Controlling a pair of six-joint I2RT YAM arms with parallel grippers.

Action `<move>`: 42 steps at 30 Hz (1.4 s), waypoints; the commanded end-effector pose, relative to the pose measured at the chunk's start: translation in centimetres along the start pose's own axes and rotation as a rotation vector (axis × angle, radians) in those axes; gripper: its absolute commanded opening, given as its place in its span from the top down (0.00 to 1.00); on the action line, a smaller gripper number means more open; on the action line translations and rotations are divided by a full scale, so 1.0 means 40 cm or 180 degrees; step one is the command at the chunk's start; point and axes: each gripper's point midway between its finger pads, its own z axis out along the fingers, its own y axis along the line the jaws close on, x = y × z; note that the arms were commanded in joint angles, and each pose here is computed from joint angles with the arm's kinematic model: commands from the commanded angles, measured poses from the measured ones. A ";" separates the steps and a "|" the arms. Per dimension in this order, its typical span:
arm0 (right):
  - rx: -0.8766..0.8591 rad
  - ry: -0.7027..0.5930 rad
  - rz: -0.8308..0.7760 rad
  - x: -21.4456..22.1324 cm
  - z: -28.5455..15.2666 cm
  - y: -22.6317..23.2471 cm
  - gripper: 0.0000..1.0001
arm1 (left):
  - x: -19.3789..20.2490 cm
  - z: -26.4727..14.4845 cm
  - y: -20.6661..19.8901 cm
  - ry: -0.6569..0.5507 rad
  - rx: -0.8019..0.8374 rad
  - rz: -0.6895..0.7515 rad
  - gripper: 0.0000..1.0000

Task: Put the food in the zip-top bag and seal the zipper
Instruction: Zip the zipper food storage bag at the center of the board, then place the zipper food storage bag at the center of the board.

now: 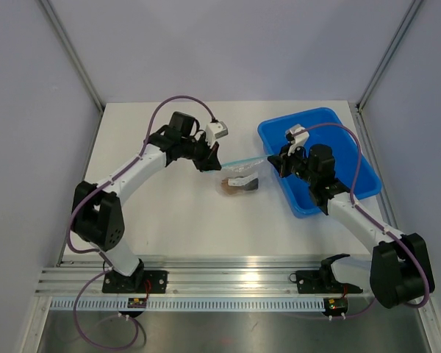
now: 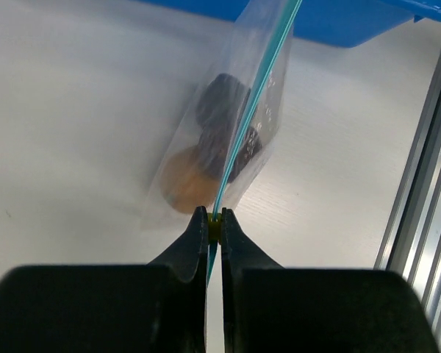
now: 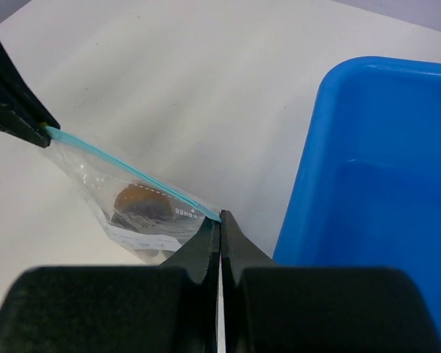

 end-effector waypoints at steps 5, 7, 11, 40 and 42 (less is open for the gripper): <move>0.0371 -0.0420 -0.0043 -0.086 -0.003 -0.059 1.00 | 0.036 -0.097 0.043 -0.0046 -0.0563 -0.0239 1.00; 0.0429 -0.0415 0.0043 -0.086 -0.001 -0.066 1.00 | 0.039 -0.112 0.048 -0.0075 -0.0595 -0.0286 1.00; 0.0483 -0.0433 0.0038 -0.093 -0.003 -0.073 1.00 | 0.069 -0.133 0.054 -0.0045 -0.0674 -0.0332 1.00; -0.0158 -0.0177 0.0516 -0.147 0.136 -0.023 0.05 | -0.119 -0.243 0.027 -0.0929 -0.1174 0.0034 0.01; 0.0026 -0.0148 0.0631 -0.129 0.120 -0.038 0.01 | -0.103 -0.237 0.004 -0.0908 -0.1138 0.0047 0.01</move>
